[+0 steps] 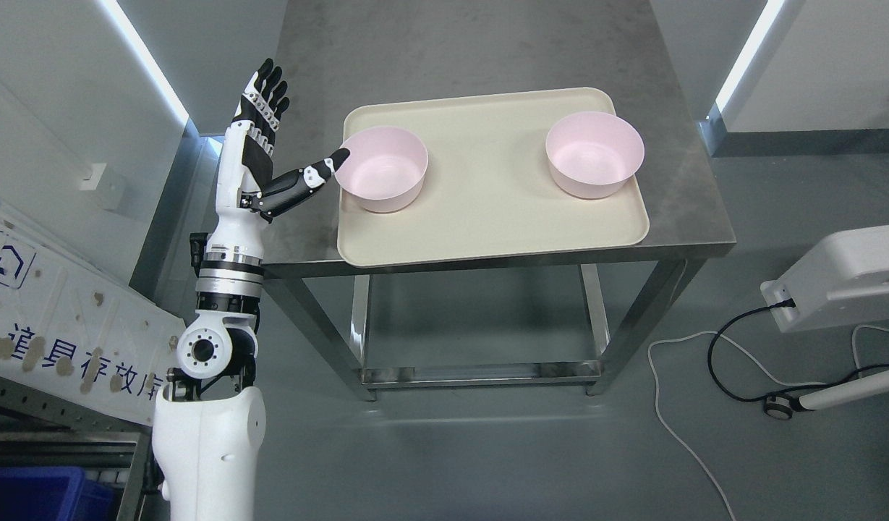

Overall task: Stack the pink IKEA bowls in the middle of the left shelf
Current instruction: 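Reach the left hand toward the rim of the nearer pink bowl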

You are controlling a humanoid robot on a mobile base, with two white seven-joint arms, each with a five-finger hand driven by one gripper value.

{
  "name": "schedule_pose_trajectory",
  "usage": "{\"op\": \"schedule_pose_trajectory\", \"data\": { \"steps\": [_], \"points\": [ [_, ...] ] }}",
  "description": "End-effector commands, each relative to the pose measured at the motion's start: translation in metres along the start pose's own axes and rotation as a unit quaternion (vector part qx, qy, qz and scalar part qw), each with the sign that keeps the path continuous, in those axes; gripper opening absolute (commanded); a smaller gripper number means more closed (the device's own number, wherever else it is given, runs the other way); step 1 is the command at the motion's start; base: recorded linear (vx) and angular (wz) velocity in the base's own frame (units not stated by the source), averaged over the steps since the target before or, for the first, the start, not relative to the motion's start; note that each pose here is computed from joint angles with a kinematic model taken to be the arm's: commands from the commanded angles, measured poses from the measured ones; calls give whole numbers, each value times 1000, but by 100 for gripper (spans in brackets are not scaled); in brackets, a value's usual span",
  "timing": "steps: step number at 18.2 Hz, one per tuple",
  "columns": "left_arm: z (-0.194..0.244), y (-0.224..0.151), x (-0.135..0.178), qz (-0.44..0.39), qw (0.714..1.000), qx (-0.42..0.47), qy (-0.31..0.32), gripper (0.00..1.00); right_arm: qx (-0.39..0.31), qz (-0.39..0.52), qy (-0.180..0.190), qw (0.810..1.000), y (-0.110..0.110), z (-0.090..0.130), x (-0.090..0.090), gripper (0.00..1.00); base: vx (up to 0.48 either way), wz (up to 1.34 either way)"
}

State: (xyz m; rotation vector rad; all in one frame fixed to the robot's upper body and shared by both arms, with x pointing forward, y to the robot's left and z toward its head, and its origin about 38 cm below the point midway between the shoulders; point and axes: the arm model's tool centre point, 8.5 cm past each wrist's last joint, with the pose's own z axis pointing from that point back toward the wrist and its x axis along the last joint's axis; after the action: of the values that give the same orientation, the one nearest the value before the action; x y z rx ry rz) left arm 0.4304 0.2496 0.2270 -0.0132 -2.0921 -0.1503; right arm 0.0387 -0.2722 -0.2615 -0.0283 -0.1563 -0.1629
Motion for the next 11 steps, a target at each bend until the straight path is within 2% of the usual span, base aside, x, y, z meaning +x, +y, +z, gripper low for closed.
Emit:
{"op": "schedule_pose_trajectory", "data": {
  "steps": [1,3,5,8,9,11],
  "points": [
    [8,28,-1,-16,1000,26,5,100,-9,2,0,1000,-11,1,1,100,0,0],
    [-5,24,6,-15,1000,17,-6,100,-9,2,-1,1000,-11,1,2,100,-5,28],
    [-35,20,13,-6,1000,-2,1,100,-9,2,-1,1000,-11,1,2,100,-9,16],
    [-78,28,31,-40,992,-111,47,100,-9,2,-1,1000,-11,1,2,100,0,0],
    [-83,24,26,-63,980,-172,79,100,-9,2,-1,1000,-11,1,2,100,0,0],
    [-91,31,10,-129,954,-236,136,100,-9,2,-1,1000,-11,1,2,100,0,0]
  ]
}}
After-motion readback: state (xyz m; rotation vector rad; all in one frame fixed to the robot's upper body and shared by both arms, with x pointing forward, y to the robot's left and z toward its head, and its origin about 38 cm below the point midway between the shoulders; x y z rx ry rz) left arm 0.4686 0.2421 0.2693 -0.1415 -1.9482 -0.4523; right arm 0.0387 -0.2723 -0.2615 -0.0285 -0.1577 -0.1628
